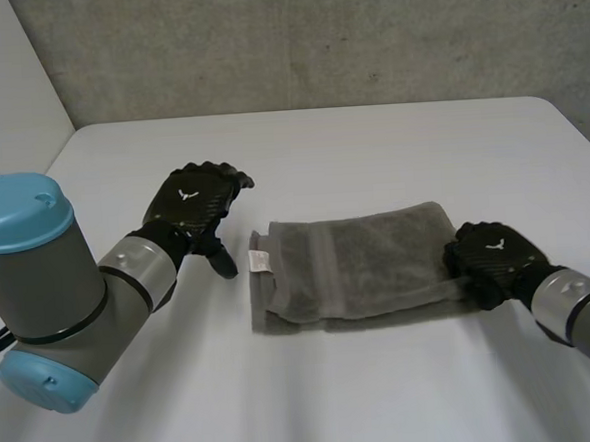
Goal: Fold the towel.
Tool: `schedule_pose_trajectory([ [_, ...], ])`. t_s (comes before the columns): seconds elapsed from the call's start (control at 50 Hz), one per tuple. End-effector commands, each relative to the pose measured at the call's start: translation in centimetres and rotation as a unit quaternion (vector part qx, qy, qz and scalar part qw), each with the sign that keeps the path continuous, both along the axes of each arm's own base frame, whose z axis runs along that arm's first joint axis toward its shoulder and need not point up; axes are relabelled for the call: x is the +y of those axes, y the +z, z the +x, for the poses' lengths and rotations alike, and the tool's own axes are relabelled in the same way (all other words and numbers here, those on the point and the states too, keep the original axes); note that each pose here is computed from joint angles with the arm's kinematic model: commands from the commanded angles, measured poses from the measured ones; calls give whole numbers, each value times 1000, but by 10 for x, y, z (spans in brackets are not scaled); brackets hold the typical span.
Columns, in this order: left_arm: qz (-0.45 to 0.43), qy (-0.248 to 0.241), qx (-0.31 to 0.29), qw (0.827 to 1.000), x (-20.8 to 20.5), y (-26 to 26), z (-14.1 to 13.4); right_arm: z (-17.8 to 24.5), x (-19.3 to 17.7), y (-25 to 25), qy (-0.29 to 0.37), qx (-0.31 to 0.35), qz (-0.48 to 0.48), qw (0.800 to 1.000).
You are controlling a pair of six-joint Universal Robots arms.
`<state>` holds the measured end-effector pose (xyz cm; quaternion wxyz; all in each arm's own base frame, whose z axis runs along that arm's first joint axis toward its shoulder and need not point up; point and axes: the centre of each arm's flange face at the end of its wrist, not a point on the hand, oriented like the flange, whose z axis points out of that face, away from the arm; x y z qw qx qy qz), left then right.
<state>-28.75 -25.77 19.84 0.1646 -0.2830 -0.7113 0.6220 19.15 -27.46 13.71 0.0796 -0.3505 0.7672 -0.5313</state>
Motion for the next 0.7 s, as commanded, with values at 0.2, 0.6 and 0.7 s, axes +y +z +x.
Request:
schedule_pose_trajectory([
  [0.2,13,17,-6,1000,-4,-6,11,-7,0,54,31,54,-59,996],
  [0.6,-2,25,2,1000,-9,4,15,168,92,69,297,30,-147,943],
  [0.7,-3,30,3,1000,-11,6,18,191,115,29,323,57,-114,938],
])
